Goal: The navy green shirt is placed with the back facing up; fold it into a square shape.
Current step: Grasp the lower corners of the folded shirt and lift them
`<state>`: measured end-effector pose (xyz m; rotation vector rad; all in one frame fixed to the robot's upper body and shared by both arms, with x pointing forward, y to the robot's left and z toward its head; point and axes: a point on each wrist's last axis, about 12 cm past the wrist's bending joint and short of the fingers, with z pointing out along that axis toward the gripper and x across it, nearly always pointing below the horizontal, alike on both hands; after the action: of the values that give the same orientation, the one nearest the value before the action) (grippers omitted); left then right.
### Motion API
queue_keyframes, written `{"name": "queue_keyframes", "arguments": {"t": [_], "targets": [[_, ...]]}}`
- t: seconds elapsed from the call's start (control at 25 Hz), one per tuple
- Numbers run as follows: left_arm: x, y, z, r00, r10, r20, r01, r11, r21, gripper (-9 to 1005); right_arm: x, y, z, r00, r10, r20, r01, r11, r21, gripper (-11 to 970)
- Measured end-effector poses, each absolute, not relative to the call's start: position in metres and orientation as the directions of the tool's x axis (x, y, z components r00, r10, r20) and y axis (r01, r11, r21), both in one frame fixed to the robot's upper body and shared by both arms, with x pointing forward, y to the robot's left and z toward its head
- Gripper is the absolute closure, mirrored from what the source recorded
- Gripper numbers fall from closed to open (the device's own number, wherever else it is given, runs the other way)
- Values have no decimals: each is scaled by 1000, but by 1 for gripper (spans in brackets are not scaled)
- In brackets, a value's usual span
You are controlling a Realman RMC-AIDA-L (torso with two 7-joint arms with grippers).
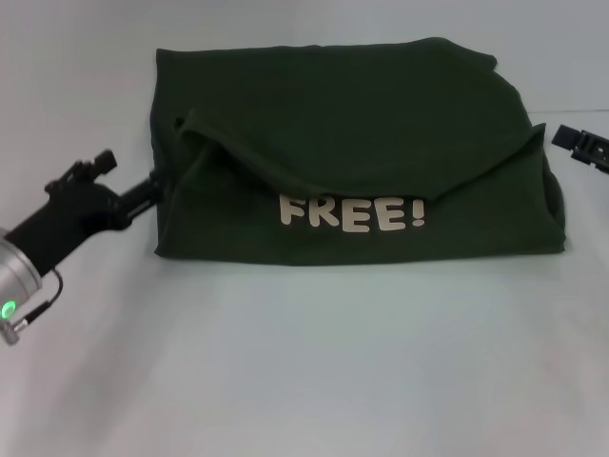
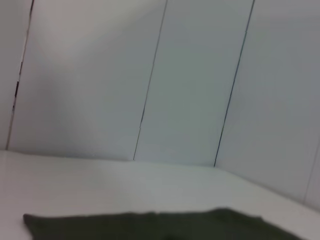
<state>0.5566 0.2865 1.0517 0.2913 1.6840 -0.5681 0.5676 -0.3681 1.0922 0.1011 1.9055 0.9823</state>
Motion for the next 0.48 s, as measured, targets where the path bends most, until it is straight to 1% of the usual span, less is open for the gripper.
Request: {"name": "queue_keyframes", "arguments": {"t": [0.24, 0.48], "targets": [[549, 280, 1034, -246, 2, -969, 511, 850, -128, 108, 564, -369, 1089, -536, 481, -693, -301, 659, 690, 231], [556, 266, 1023, -298, 94, -950, 518, 852, -78, 109, 564, -367, 1089, -527, 496, -691, -300, 651, 697, 231]]}}
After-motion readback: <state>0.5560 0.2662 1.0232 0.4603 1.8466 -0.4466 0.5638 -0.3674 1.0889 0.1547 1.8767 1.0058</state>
